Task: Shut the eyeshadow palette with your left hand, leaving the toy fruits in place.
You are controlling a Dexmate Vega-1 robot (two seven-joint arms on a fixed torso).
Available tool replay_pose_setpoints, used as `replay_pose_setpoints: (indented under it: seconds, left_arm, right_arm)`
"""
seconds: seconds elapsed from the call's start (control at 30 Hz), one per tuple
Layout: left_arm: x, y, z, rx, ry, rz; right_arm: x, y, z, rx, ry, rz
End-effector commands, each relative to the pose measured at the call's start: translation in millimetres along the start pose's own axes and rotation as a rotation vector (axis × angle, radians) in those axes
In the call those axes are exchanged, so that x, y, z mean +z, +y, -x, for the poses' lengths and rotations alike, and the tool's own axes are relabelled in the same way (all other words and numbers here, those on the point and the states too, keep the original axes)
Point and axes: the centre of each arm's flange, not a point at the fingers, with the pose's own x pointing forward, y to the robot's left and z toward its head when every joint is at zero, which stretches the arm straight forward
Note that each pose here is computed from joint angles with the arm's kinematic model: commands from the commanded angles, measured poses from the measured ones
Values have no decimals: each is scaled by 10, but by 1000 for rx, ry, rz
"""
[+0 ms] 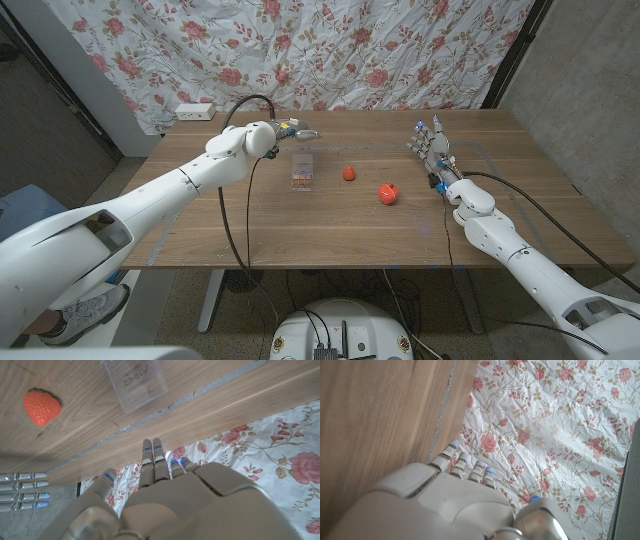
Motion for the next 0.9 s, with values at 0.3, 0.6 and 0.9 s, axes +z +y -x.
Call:
replay_pose_setpoints:
  seconds: [0.3, 0.6, 0.9]
  left_arm:
    - [-53, -14, -112, -41, 22, -55]
    - [-94, -58, -158, -40, 27, -51]
    - [-130, -105, -200, -56, 34, -35]
  right_arm:
    - [0, 0, 0, 0, 0, 0]
    - [0, 0, 0, 0, 0, 0]
    - [0, 0, 0, 0, 0, 0]
